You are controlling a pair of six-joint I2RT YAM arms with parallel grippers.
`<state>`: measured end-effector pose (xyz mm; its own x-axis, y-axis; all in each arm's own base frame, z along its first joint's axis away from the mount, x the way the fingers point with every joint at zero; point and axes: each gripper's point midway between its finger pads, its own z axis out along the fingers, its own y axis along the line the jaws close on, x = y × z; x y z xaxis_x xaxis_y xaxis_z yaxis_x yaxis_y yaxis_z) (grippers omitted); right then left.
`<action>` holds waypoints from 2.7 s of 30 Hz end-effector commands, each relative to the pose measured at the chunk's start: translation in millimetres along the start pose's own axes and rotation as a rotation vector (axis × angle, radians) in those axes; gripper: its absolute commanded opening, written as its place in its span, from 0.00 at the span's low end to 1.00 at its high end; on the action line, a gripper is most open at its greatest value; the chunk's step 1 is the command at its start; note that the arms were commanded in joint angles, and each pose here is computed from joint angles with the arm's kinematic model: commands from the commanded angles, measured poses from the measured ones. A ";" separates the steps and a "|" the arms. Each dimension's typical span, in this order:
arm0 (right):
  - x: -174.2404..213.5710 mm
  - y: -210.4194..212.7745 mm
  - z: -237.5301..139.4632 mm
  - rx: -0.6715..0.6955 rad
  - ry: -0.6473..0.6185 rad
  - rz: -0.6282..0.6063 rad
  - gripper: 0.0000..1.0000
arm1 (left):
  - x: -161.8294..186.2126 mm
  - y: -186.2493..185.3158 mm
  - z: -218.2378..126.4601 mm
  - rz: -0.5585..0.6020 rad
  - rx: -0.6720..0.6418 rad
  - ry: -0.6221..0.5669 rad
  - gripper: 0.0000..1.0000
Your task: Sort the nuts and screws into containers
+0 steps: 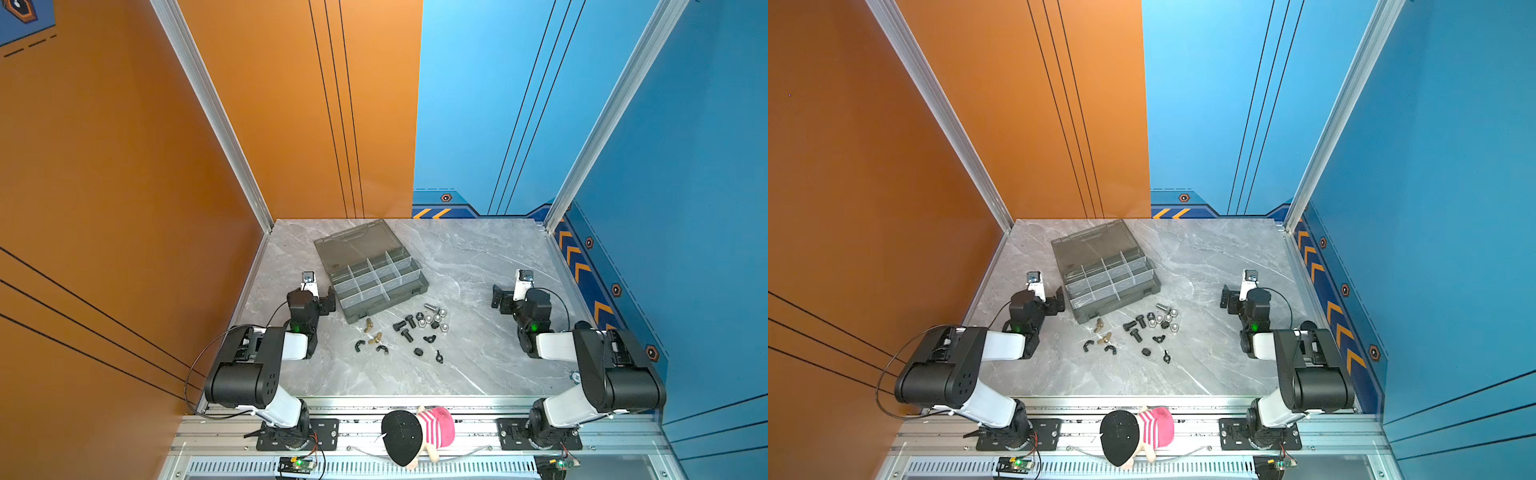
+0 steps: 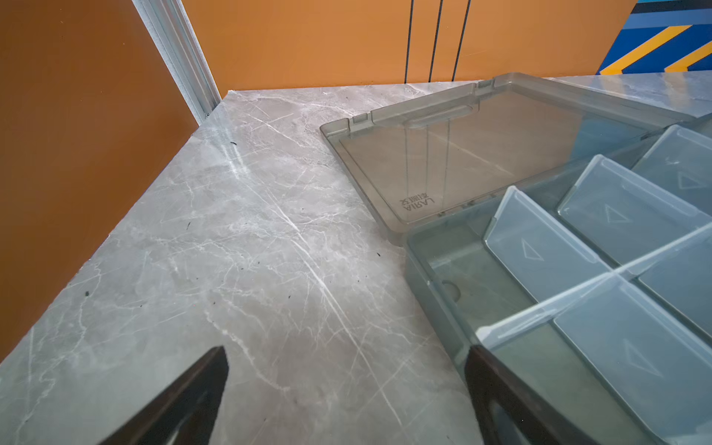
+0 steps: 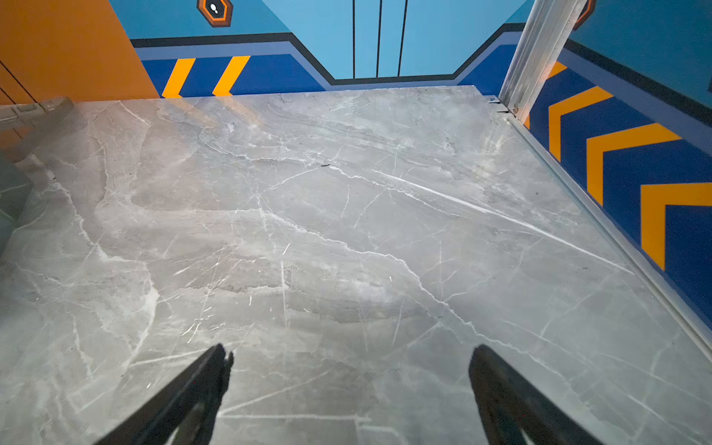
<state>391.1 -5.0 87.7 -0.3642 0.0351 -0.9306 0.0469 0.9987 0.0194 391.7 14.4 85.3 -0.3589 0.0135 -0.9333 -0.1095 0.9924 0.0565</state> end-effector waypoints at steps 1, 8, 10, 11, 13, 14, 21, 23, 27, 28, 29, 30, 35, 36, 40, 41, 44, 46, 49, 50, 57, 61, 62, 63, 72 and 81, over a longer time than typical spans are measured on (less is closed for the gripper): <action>-4.3 -0.9 1.7 -0.001 -0.012 0.005 1.00 | -4.4 -0.5 2.6 0.002 -0.007 -0.006 0.98; -4.2 -1.1 1.6 0.000 -0.012 0.004 1.00 | -4.6 -0.8 2.5 0.002 -0.007 -0.007 0.98; -4.4 -1.0 1.7 -0.001 -0.013 0.005 1.00 | -5.0 -0.7 2.5 0.001 -0.007 -0.008 0.98; -4.1 -0.9 1.8 -0.001 -0.012 0.005 1.00 | -4.8 -0.7 2.5 0.002 -0.007 -0.007 0.98; -4.5 -0.9 1.7 -0.002 -0.013 0.005 1.00 | -5.3 -0.6 2.5 0.002 -0.008 -0.009 0.98; -4.3 -0.9 1.6 -0.001 -0.012 0.005 1.00 | -5.0 -0.7 2.6 0.001 -0.007 -0.008 0.98; -3.7 -1.2 1.5 0.000 -0.011 0.005 1.00 | -4.2 -0.4 2.3 0.002 -0.008 -0.006 0.98; -3.5 -1.2 1.4 0.000 -0.011 0.005 1.00 | -4.1 -0.4 2.2 0.001 -0.008 -0.006 0.98; -3.9 -1.2 1.6 0.001 -0.012 0.005 1.00 | -5.3 -0.2 2.4 0.002 -0.009 -0.009 0.98; -3.5 -1.3 1.4 0.001 -0.011 0.005 1.00 | -5.0 -0.5 2.4 0.001 -0.008 -0.008 0.98; -3.5 -1.2 1.4 0.000 -0.011 0.005 1.00 | -5.3 -0.6 2.4 0.001 -0.008 -0.009 0.98; -3.2 -1.2 1.4 0.000 -0.010 0.005 1.00 | -4.8 -0.4 2.5 0.002 -0.009 -0.007 0.98; -3.5 -1.2 1.4 0.000 -0.011 0.005 1.00 | -4.7 -0.3 2.4 0.002 -0.009 -0.007 0.98; -3.6 -1.3 1.5 0.001 -0.011 0.005 1.00 | -4.9 -0.1 2.4 0.001 -0.009 -0.008 0.98; -4.0 -1.2 1.5 0.000 -0.012 0.005 1.00 | -5.7 -0.1 2.5 0.001 -0.009 -0.010 0.98; -3.6 -1.3 1.5 0.001 -0.011 0.005 1.00 | -5.0 -0.4 2.5 0.001 -0.009 -0.008 0.98; -3.6 -1.3 1.5 0.001 -0.011 0.005 1.00 | -4.8 -0.1 2.3 0.001 -0.009 -0.008 0.98; -3.5 -1.2 1.4 0.000 -0.011 0.005 1.00 | -5.4 -0.4 2.4 0.001 -0.008 -0.009 0.98; -3.9 -1.3 1.4 0.001 -0.012 0.005 1.00 | -4.9 0.0 2.7 -0.001 -0.005 -0.008 0.98; -3.7 -1.4 1.4 0.001 -0.011 0.005 1.00 | -4.9 0.0 2.3 -0.004 -0.002 -0.008 0.98; -3.7 -1.4 1.5 0.002 -0.011 0.004 1.00 | -7.9 -12.0 1.2 0.030 0.062 -0.013 0.98; -3.5 -1.6 1.4 0.003 -0.011 0.005 1.00 | -18.4 -16.6 -7.0 0.037 0.095 -0.032 0.98; -4.3 -1.5 1.7 0.002 -0.013 0.004 1.00 | -20.7 -16.5 -9.6 0.037 0.099 -0.032 0.98; -3.4 -1.3 1.4 0.001 -0.011 0.005 1.00 | -24.6 -18.2 -13.2 0.041 0.112 -0.037 0.98; -31.8 -0.3 -9.2 0.014 0.034 0.001 1.00 | -73.4 -49.5 -63.9 0.028 0.274 -0.108 0.98; -56.4 55.6 -43.8 -0.169 0.262 0.044 0.99 | -64.7 -105.4 -107.6 0.094 0.409 0.007 0.98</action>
<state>400.2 26.1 183.8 -0.3933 0.0636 -0.9172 -0.0359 0.9958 0.0845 340.1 -91.6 192.3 -0.2410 0.0759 -0.9675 0.2760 0.9611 0.0067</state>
